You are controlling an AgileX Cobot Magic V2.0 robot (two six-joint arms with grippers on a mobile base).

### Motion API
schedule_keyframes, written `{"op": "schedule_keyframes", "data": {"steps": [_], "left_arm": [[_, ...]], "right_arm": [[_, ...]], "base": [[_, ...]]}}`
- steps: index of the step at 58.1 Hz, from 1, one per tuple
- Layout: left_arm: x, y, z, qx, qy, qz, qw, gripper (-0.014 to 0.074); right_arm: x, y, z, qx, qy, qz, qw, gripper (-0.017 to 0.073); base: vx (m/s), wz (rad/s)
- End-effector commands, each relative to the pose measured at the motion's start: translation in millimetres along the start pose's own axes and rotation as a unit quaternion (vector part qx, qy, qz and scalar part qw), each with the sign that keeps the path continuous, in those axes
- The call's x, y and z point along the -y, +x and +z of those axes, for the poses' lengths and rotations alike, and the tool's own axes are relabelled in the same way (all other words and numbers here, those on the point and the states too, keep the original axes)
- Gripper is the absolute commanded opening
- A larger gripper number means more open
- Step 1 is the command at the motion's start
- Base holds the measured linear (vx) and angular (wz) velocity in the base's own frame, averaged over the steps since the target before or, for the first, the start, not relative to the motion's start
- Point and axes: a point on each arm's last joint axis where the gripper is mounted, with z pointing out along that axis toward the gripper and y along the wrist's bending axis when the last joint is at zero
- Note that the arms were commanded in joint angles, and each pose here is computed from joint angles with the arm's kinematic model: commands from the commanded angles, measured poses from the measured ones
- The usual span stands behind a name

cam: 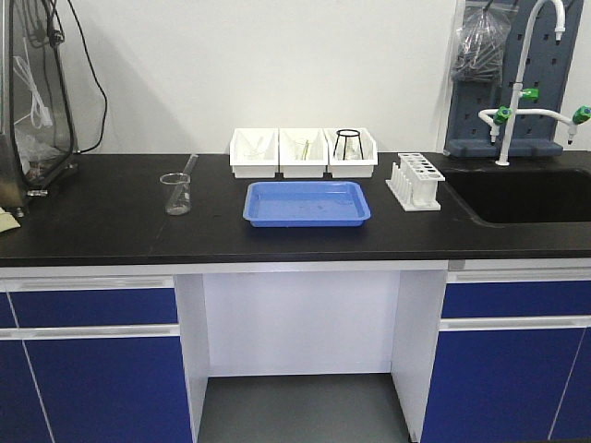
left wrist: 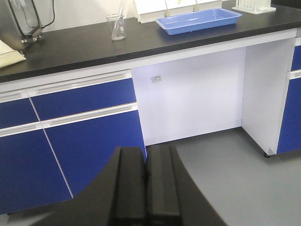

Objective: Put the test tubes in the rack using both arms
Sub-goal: 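Drive the base up to the bench with the beaker and rack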

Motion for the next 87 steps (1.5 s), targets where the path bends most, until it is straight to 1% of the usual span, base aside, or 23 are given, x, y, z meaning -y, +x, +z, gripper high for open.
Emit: {"op": "schedule_keyframes", "data": {"steps": [1, 51, 87], "left_arm": [[-0.3, 0.9, 0.8, 0.036, -0.004, -0.009, 0.999, -0.002], [-0.3, 0.9, 0.8, 0.036, -0.004, -0.009, 0.999, -0.002], [-0.3, 0.9, 0.8, 0.036, -0.004, -0.009, 0.999, -0.002]], "right_arm": [[-0.9, -3.5, 1.3, 0.031, -0.006, -0.005, 0.999, -0.0007], [-0.8, -2.9, 1.3, 0.028, -0.006, -0.005, 1.0, -0.0007], [-0.8, -2.8, 1.3, 0.028, -0.006, -0.005, 1.0, -0.0007]], "base": [[0.0, 0.0], [0.02, -0.01], [0.27, -0.07]]}}
